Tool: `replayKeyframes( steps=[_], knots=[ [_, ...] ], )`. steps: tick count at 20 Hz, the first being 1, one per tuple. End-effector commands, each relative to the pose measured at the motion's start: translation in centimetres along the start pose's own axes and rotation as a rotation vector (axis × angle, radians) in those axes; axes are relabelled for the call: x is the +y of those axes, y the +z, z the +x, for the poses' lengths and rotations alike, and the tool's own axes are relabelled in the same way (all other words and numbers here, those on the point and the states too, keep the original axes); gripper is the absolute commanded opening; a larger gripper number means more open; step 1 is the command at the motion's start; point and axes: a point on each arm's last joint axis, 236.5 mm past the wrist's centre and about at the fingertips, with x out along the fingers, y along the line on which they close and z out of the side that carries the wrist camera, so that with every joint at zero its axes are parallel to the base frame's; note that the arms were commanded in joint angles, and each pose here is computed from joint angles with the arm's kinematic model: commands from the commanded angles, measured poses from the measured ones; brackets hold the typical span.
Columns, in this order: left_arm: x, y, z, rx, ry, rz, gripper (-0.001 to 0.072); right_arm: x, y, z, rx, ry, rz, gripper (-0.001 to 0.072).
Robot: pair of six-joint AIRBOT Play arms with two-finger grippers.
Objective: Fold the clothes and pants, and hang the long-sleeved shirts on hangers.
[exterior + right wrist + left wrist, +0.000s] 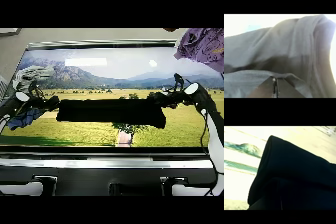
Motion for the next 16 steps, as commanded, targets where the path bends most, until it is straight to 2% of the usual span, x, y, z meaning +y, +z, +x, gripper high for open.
replayKeyframes(
  steps=[1,4,5,6,7,8,9,10,11,13,15,16],
  knots=[
    [-0.1,-0.6,2.3,0.037,0.006,0.006,0.0014,-1.3,-0.4,2.5,0.040,-0.013,0.023,0.0027],
    [-0.4,-1.1,3.1,0.051,0.007,0.015,0.0019,-1.8,-1.0,3.8,0.069,-0.010,0.047,0.0029],
    [-0.5,-1.0,3.1,0.044,0.007,0.017,0.0022,-1.9,-1.2,3.9,0.075,-0.011,0.047,0.0061],
    [-0.6,-0.8,3.1,0.041,0.005,0.020,0.0097,-1.9,-1.1,3.8,0.074,-0.010,0.047,0.0144],
    [-0.9,-0.4,2.8,0.031,0.001,0.023,0.0225,-1.7,-1.0,3.5,0.078,-0.006,0.045,0.0219],
    [-1.3,0.1,2.3,0.022,-0.006,0.031,0.0367,-1.2,-0.7,2.6,0.080,0.000,0.040,0.0352],
    [-1.9,0.9,1.4,0.007,-0.015,0.041,0.0504,-0.4,0.1,1.1,0.074,0.014,0.037,0.0426],
    [-2.5,1.8,0.2,-0.011,-0.025,0.054,0.0610,0.1,1.5,-0.9,0.046,0.025,0.039,0.0443],
    [-3.0,2.9,-1.2,-0.035,-0.031,0.067,0.0620,0.0,3.2,-3.6,0.000,0.028,0.050,0.0473],
    [-3.6,4.6,-4.3,-0.087,-0.023,0.097,0.0620,-2.4,5.7,-8.3,-0.062,0.020,0.090,0.0478],
    [-3.2,5.5,-6.6,-0.127,0.015,0.092,0.0620,-5.8,5.1,-10.0,-0.031,0.039,0.157,0.0503],
    [-3.1,5.5,-7.3,-0.134,0.030,0.101,0.0620,-6.7,4.0,-9.9,0.026,0.092,0.169,0.0560]
  ],
)
